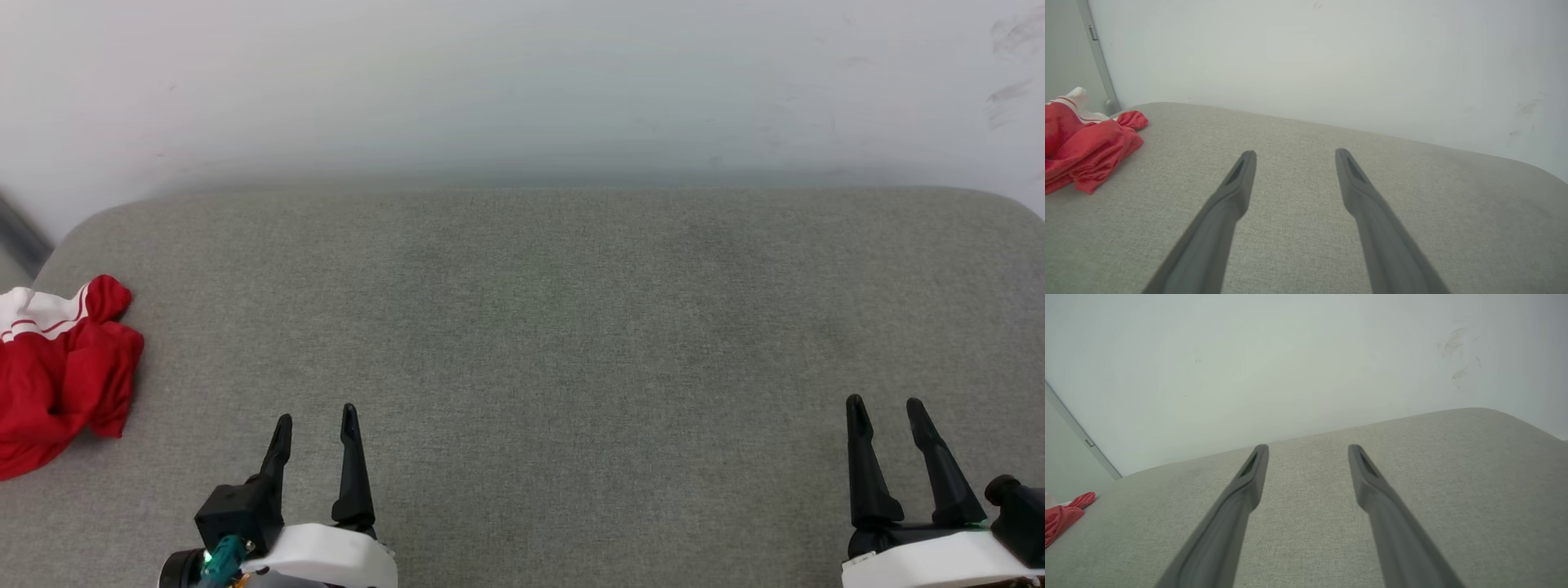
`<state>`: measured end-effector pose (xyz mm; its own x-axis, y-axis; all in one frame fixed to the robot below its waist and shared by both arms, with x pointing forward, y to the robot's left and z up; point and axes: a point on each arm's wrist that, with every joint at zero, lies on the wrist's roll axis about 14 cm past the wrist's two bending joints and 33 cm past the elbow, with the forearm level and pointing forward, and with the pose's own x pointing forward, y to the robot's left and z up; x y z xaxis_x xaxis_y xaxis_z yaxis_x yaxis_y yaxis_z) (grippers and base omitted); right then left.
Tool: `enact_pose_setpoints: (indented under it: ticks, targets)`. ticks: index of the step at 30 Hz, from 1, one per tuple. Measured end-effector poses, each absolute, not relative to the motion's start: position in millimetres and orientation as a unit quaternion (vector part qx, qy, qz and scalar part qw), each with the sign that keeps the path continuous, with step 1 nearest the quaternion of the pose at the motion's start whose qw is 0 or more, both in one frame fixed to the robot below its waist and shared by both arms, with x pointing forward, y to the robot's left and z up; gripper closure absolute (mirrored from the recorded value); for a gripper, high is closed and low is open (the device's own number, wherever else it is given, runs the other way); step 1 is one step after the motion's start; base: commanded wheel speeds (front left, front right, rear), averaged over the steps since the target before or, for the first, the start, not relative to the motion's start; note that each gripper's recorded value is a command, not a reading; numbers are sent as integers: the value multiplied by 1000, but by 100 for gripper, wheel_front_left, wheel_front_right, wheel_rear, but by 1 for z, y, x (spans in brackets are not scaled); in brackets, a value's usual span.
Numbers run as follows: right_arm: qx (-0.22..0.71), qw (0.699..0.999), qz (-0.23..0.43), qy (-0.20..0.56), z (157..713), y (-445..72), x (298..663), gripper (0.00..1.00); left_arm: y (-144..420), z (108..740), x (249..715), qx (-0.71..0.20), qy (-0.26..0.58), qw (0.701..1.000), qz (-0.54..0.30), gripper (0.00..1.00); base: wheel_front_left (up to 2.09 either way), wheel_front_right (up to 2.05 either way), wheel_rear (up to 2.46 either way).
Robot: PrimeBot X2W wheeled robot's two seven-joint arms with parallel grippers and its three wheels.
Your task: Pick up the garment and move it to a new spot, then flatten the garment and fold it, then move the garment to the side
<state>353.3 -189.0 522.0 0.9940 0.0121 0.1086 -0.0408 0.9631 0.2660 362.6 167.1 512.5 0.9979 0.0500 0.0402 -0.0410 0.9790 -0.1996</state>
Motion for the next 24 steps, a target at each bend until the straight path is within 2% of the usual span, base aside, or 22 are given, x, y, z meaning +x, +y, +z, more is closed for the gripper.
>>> enact_pose_setpoints:
  ticks: [24]
  targets:
    - [58,996,23,-65,524,-185,348,0,163,512,358,-26,-42,999,21,0,0,0,0]
